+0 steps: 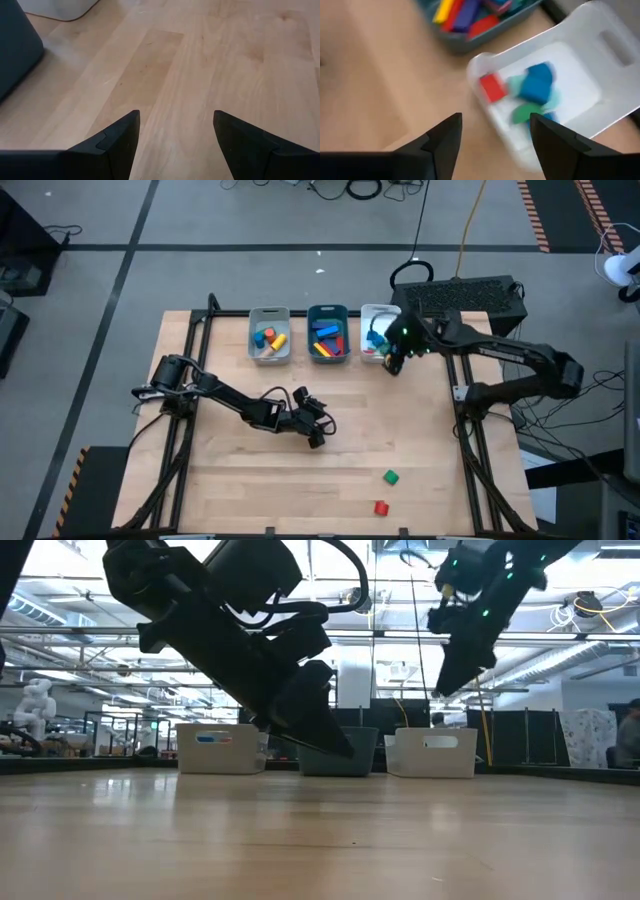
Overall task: Sort blocks by size
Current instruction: Put the green half-circle block into the white bin
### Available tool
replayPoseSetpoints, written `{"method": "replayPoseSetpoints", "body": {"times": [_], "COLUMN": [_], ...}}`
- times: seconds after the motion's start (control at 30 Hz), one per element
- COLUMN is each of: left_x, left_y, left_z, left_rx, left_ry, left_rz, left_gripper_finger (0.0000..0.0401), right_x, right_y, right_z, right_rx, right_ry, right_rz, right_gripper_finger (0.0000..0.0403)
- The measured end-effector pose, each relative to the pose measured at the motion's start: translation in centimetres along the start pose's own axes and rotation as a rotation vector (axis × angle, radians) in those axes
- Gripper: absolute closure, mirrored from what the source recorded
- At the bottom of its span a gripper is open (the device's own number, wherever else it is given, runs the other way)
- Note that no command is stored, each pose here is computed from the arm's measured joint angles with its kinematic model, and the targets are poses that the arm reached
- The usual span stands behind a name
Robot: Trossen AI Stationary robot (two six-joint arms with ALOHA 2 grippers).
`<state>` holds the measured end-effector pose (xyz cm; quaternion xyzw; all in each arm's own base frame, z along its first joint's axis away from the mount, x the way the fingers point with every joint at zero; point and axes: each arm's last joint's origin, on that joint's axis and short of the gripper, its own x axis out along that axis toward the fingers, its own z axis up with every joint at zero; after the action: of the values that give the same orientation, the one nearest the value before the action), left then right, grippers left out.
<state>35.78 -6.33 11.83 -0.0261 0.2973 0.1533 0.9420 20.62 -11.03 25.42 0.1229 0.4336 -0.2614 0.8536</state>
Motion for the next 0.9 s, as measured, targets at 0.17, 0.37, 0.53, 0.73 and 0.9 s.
{"method": "replayPoseSetpoints", "body": {"times": [0.17,0.37,0.53,0.73,0.9], "left_x": [0.0,0.0,-0.7,-2.4,-4.2], "left_y": [0.0,0.1,1.3,1.5,0.9], "left_z": [0.0,-0.3,-1.6,-0.6,0.6], "left_rx": [0.0,0.005,-0.009,-0.001,0.008], "left_ry": [-0.001,0.026,0.128,0.106,0.024], "left_rz": [-0.001,0.014,0.248,0.32,0.355], "left_gripper_finger": [0.0148,0.0148,0.0148,0.0148,0.0148], "right_x": [-1.5,-2.8,-4.1,-4.5,-3.1], "right_y": [3.8,8.8,12.2,16.2,18.9], "right_z": [-1.3,-3.1,-5.0,-7.9,-10.5], "right_rx": [-0.024,-0.092,-0.118,-0.165,-0.228], "right_ry": [0.044,0.033,0.016,0.046,0.114], "right_rz": [0.098,0.138,0.159,0.186,0.147], "right_gripper_finger": [0.0193,0.0193,0.0193,0.0193,0.0193]}}
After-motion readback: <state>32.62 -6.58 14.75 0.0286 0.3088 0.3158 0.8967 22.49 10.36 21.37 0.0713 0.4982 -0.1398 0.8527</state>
